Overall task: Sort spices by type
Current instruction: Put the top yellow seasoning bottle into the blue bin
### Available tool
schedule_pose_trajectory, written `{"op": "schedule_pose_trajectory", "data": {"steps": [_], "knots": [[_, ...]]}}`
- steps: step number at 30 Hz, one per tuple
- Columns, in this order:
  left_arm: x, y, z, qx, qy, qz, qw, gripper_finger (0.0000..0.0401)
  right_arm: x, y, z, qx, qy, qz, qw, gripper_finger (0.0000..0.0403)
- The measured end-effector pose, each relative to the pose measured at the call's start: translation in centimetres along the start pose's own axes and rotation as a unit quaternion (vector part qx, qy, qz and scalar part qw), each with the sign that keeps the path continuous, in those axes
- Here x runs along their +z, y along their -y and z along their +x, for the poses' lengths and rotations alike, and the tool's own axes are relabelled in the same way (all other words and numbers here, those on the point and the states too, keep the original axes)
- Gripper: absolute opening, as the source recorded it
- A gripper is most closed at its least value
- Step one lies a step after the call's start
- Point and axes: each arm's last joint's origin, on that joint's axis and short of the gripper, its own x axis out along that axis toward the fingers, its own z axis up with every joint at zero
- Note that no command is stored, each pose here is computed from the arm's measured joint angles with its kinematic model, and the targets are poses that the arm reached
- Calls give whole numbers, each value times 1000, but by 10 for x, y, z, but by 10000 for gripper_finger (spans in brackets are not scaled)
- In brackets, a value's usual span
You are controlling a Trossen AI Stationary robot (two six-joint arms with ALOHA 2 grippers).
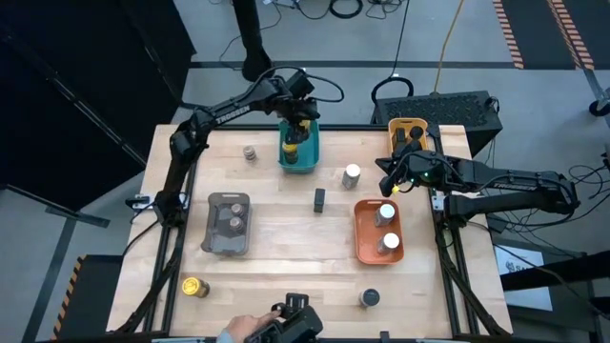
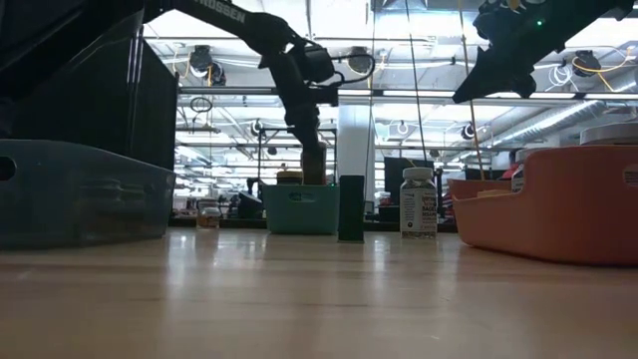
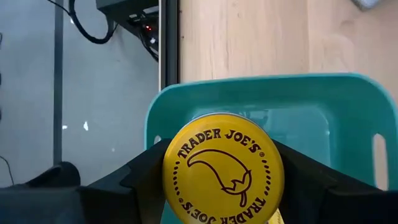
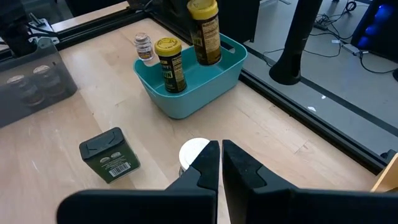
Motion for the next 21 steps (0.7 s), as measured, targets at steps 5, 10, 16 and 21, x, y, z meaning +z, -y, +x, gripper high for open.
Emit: {"op": "schedule_pose_trajectory", "data": {"steps": [5,10,16,21], "knots": [[2,-1,6,-13,21,-4,1000,234,0,0,0,0,0,0,1000,0],[0,-3,26,-19,13,-35,999,234,0,0,0,0,0,0,1000,0],[-6,0,50,-37,-16,-44,998,234,0,0,0,-1,-1,-1,1000,0],[-4,-1,51,-30,-8,-44,999,234,-1,0,0,-1,-3,-3,1000,0]]}}
